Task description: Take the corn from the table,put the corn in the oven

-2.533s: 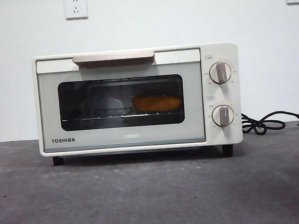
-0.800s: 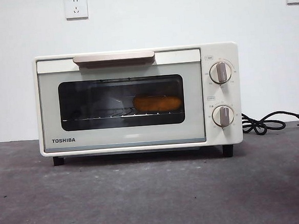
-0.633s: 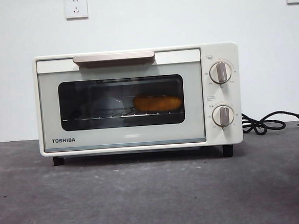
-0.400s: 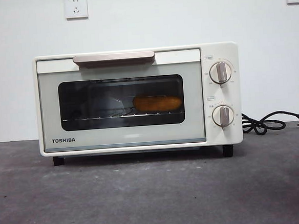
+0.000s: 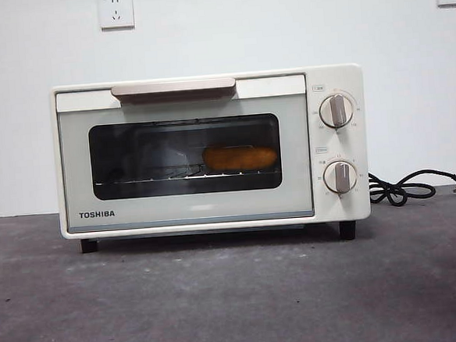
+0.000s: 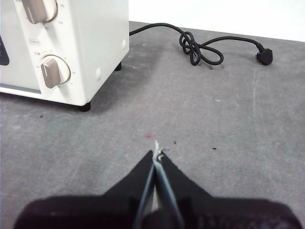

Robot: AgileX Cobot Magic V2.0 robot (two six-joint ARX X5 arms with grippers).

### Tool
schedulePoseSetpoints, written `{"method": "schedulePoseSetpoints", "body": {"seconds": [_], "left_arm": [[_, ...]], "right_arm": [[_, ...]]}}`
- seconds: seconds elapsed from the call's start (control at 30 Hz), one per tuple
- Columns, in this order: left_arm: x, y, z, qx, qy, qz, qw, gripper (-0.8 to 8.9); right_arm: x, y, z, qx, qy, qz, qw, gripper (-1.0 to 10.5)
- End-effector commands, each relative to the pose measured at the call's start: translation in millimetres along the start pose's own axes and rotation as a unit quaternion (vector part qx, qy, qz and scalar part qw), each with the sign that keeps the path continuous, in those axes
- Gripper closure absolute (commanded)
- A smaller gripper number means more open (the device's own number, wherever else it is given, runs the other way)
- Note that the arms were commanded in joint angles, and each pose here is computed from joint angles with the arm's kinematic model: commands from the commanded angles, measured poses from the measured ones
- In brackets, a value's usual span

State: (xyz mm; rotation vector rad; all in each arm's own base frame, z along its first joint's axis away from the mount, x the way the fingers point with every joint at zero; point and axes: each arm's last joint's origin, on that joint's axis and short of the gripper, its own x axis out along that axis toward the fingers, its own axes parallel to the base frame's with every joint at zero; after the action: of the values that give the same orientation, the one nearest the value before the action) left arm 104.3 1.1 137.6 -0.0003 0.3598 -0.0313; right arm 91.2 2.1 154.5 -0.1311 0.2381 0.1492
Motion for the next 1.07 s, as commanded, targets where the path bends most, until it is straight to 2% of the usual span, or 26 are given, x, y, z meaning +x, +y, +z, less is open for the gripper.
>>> {"method": "schedulePoseSetpoints", "body": {"seconds": [0.03, 0.33, 1.07], "left_arm": [[-0.1, -0.4, -2.0, -0.002, -0.005, 0.000, 1.000, 8.17], [-12.8, -1.0, 10.4, 0.003, -0.104, 0.000, 0.995, 8.17], [-11.9, -0.9, 9.3, 0.002, -0.095, 0.000, 0.996, 8.17]], "right_arm": [[0.7, 0.0, -1.2, -0.003, 0.000, 0.000, 1.000, 9.5], [0.7, 0.1, -1.2, -0.003, 0.000, 0.000, 1.000, 9.5], [0.7, 0.1, -1.2, -0.003, 0.000, 0.000, 1.000, 9.5]]}}
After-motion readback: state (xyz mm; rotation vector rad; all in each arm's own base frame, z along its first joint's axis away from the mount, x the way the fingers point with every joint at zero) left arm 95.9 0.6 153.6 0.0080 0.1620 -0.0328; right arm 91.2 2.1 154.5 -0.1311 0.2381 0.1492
